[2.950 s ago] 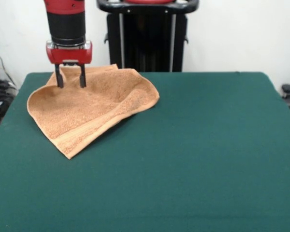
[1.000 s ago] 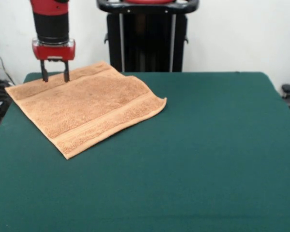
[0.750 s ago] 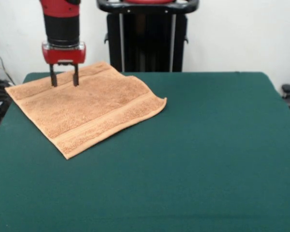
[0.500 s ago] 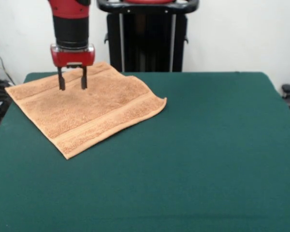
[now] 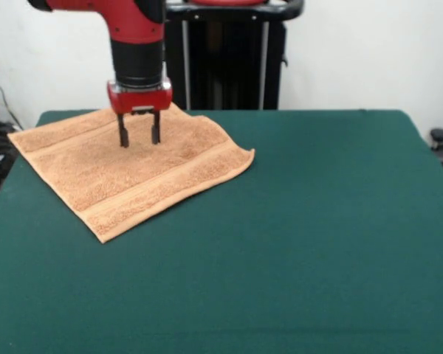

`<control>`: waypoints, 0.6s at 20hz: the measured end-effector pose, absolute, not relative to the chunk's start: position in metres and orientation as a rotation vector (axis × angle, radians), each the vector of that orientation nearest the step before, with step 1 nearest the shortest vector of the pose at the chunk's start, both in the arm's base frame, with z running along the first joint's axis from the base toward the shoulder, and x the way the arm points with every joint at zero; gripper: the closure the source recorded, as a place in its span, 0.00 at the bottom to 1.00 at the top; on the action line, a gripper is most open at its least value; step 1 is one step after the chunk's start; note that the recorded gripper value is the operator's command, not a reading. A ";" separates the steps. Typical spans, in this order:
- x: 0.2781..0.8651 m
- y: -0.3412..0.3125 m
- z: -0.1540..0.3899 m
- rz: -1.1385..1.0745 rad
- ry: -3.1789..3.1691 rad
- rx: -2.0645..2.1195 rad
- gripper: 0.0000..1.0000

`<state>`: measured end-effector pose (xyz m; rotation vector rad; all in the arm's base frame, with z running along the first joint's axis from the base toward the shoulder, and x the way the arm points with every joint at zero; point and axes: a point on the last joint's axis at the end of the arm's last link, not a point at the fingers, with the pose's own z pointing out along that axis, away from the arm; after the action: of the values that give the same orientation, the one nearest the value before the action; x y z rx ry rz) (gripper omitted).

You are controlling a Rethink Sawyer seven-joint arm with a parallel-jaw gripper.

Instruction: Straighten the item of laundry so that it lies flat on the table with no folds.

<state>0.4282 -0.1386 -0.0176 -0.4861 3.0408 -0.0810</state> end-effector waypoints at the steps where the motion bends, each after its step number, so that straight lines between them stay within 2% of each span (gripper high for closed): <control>1: 0.426 -0.135 -0.022 -0.075 3.042 -0.490 0.00; 12: 0.414 -0.126 -0.037 -0.106 3.008 -0.458 0.00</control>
<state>0.4144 -0.1264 -0.0366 -0.4580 3.0079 -0.1057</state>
